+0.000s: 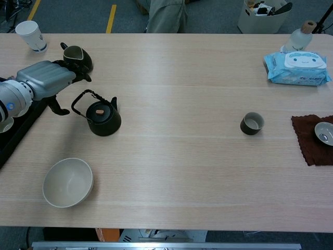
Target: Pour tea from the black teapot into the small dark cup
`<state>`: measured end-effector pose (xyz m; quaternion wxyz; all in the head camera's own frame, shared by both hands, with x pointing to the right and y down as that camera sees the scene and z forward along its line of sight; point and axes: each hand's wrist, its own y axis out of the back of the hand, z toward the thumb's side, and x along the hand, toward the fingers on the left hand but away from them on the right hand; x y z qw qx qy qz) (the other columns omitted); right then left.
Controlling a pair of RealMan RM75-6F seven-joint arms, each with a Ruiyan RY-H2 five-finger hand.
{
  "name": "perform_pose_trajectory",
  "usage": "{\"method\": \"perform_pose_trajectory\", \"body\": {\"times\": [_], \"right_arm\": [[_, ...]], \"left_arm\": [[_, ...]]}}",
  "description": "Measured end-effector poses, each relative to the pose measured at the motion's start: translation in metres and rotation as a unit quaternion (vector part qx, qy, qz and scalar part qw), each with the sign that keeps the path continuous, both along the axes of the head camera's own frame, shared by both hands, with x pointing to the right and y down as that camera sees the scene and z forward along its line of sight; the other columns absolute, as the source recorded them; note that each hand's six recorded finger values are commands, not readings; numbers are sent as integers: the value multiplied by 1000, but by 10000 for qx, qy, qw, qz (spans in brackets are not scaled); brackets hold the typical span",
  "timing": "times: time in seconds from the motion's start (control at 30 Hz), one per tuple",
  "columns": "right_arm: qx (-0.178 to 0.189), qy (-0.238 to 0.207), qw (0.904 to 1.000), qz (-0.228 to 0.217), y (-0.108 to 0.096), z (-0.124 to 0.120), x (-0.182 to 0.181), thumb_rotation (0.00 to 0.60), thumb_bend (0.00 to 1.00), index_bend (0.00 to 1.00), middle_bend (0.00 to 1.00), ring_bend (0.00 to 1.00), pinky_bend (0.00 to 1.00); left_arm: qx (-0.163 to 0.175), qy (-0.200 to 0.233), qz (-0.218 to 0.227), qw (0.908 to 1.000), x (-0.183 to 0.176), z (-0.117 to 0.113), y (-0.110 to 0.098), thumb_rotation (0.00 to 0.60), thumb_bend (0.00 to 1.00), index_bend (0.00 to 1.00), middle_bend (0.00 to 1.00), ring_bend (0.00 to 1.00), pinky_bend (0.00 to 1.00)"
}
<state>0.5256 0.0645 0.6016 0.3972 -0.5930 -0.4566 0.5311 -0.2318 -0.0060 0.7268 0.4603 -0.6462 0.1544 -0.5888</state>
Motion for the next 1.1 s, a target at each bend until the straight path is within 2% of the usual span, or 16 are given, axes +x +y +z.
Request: {"method": "perform_pose_trajectory", "body": {"times": [0.67, 0.9, 1.1], "right_arm": [[-68, -24, 10000, 28, 2, 1, 3, 600, 66, 337, 325, 263, 284], [-72, -6, 10000, 67, 4, 0, 5, 600, 66, 337, 325, 263, 284], [-85, 1, 9999, 103, 5, 1, 6, 600, 66, 337, 325, 263, 283]], "left_arm": [[36, -381, 246, 9990, 4, 16, -1, 600, 211, 109, 0, 0, 76], [50, -374, 238, 9990, 7, 21, -8, 600, 211, 109, 0, 0, 76], [188, -244, 324, 9990, 16, 21, -15, 600, 211, 109, 0, 0, 76]]}}
